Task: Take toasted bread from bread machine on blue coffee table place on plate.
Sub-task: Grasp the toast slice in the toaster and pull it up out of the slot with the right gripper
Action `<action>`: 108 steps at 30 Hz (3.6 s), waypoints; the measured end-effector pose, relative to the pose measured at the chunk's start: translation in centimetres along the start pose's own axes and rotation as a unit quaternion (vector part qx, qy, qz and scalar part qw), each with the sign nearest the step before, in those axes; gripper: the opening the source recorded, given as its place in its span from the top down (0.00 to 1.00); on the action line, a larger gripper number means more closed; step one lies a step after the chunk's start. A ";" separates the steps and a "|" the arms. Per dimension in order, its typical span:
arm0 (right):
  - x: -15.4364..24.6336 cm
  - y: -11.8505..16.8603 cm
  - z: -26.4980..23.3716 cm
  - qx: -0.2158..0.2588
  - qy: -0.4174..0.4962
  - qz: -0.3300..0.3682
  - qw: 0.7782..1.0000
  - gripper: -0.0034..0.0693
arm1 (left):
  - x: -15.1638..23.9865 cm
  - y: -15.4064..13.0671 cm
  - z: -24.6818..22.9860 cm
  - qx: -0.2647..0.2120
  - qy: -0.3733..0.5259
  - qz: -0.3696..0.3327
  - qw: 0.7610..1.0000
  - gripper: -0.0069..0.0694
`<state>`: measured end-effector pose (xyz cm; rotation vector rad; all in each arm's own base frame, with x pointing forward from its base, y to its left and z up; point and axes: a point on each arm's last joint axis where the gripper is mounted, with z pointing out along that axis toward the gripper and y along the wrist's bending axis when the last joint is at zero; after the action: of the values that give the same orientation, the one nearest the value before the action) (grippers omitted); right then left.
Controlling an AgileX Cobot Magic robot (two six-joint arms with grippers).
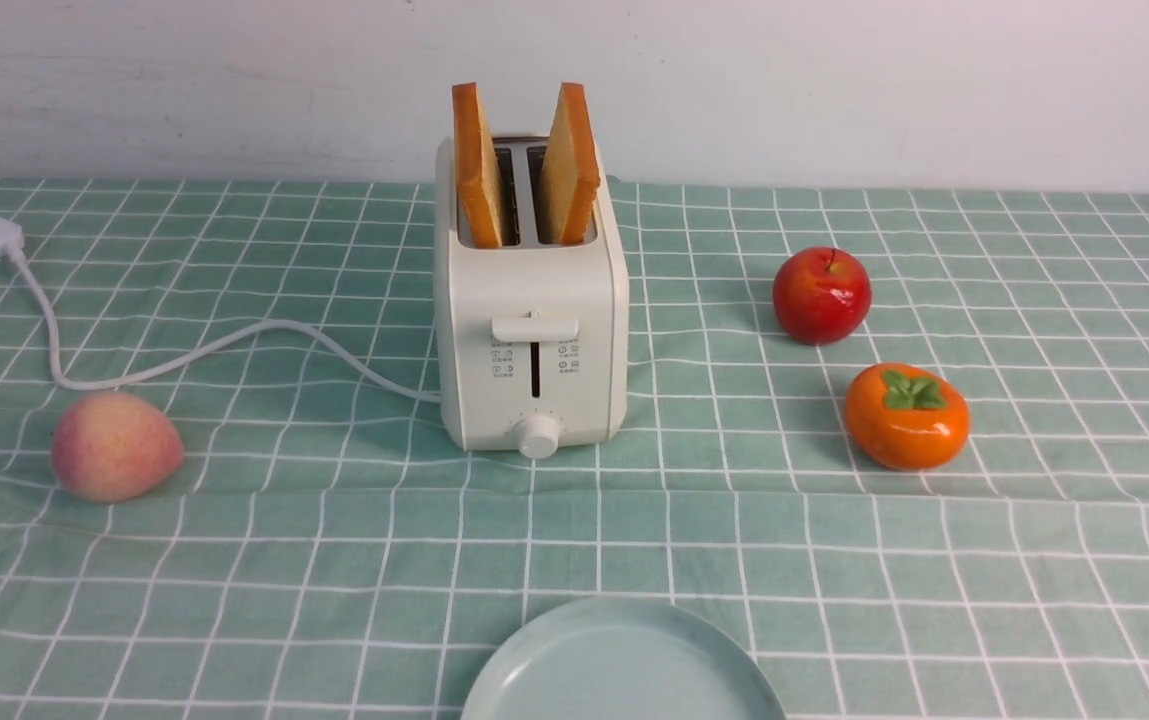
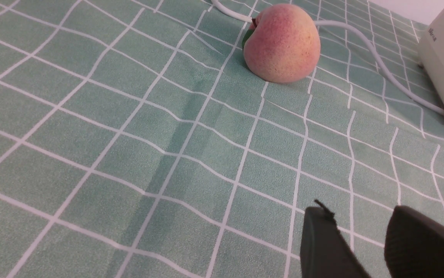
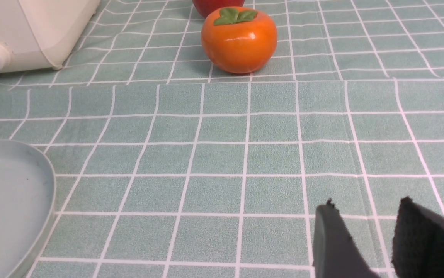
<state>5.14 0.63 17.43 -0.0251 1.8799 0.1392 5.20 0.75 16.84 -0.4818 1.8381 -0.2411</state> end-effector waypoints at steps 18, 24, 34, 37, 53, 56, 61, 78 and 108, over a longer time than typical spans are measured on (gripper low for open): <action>-0.1 -0.2 0.0 0.010 -0.007 -0.029 1.000 0.62 | 0.0 0.0 0.0 0.000 0.000 0.000 1.000 0.60; -1.3 0.0 0.0 -0.018 -0.084 -0.017 0.996 0.62 | 0.0 0.0 0.0 0.000 0.000 0.000 1.000 0.60; -5.1 1.0 -1.7 -0.104 -0.300 0.061 0.946 0.62 | 0.0 0.0 0.0 0.000 0.000 0.000 1.000 0.60; -5.5 1.2 -2.1 -0.124 -0.331 0.050 0.934 0.62 | 0.0 0.0 0.0 0.000 0.000 0.000 1.000 0.60; -14.8 1.2 -5.4 -0.128 -0.379 0.152 0.904 0.62 | -3.7 -3.1 -1.4 0.177 -0.215 0.007 0.961 0.60; -18.5 1.6 -5.2 -0.103 -0.384 0.116 0.910 0.62 | -4.8 -4.0 -2.5 0.237 -0.286 0.009 0.928 0.60; -23.2 2.6 -3.2 -0.072 -0.360 0.038 0.929 0.62 | -5.8 -5.0 -4.2 0.305 -0.369 0.016 0.878 0.60; -28.6 5.9 6.6 -0.089 -0.185 -0.087 0.975 0.62 | -19.4 -9.5 -11.8 0.200 -0.413 0.083 0.885 0.60; -28.0 14.1 27.3 -0.336 0.091 0.084 0.934 0.36 | -13.1 -13.2 7.8 0.142 0.310 -0.109 0.934 0.60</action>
<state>38.39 16.11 36.91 -0.3548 1.9325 0.9206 18.57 -4.71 30.94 -0.4331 2.3066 -0.8812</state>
